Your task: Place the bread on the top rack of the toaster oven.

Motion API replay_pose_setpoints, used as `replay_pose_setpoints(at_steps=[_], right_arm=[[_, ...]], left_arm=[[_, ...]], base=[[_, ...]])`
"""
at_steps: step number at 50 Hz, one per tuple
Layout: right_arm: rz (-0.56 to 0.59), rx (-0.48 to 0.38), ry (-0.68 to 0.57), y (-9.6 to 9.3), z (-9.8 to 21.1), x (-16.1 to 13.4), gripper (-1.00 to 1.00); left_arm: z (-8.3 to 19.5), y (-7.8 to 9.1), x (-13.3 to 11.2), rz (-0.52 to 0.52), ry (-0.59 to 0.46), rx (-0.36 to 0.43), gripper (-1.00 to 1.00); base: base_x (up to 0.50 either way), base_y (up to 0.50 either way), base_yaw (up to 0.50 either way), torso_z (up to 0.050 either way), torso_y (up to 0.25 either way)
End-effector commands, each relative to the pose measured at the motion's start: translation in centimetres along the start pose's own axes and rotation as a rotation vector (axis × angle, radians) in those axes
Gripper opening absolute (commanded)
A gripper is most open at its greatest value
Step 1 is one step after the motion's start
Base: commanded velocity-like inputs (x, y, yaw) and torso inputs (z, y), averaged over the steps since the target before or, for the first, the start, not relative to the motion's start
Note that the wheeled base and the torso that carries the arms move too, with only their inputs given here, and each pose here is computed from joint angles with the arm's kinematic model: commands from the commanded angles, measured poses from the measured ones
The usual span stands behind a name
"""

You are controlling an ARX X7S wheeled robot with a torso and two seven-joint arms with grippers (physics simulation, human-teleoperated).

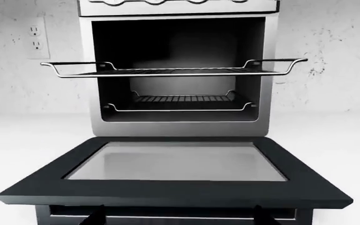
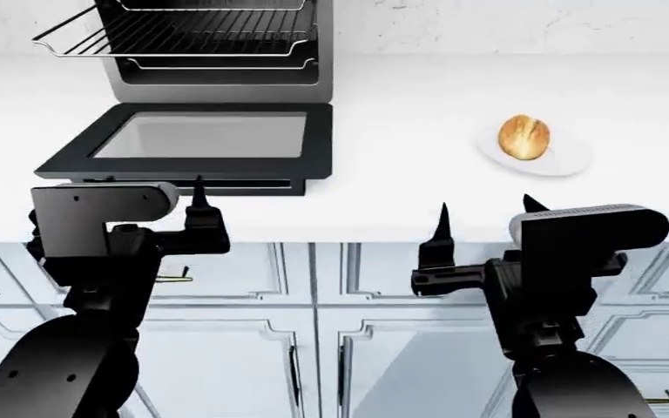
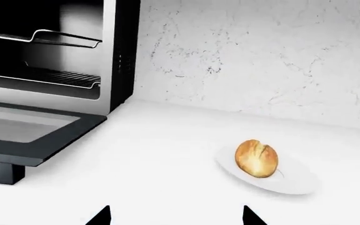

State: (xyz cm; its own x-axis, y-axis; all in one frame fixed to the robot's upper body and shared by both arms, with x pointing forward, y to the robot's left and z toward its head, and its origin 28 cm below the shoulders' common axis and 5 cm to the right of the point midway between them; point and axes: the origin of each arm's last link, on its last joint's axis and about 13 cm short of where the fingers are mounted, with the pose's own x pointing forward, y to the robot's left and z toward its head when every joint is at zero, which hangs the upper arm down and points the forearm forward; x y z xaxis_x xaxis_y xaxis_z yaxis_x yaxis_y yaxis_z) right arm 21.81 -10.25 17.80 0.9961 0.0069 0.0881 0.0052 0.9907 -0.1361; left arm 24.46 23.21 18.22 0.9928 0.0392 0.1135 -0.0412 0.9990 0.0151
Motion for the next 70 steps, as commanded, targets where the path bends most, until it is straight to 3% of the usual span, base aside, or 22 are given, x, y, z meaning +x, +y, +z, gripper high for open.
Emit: replay_pose_setpoints(at_steps=[1,55,63,70], right_arm=[[-0.015,0.014,-0.001,-0.4,0.5,-0.1,1.0],[-0.032,0.016,0.009,-0.7,0.8,0.0,1.0],[-0.058,0.011,0.017,-1.1,1.0,-0.2,1.0],[-0.126,-0.006,0.047,-2.8,2.5,0.5,1.0]], left_arm=[[0.3,0.3,0.4,0.018,-0.008,-0.02,1.0],[-0.5,0.3,0.2,0.015,0.015,-0.008,1.0],[-0.6,0.4,0.1,0.015,0.014,-0.005,1.0],[-0.2,0.3,0.1,0.013,0.009,-0.012,1.0]], base=[[0.34,0.14,0.0,0.0,0.0],[0.3,0.01,0.0,0.0,0.0],[0.0,0.0,0.0,0.0,0.0],[0.0,0.0,0.0,0.0,0.0]])
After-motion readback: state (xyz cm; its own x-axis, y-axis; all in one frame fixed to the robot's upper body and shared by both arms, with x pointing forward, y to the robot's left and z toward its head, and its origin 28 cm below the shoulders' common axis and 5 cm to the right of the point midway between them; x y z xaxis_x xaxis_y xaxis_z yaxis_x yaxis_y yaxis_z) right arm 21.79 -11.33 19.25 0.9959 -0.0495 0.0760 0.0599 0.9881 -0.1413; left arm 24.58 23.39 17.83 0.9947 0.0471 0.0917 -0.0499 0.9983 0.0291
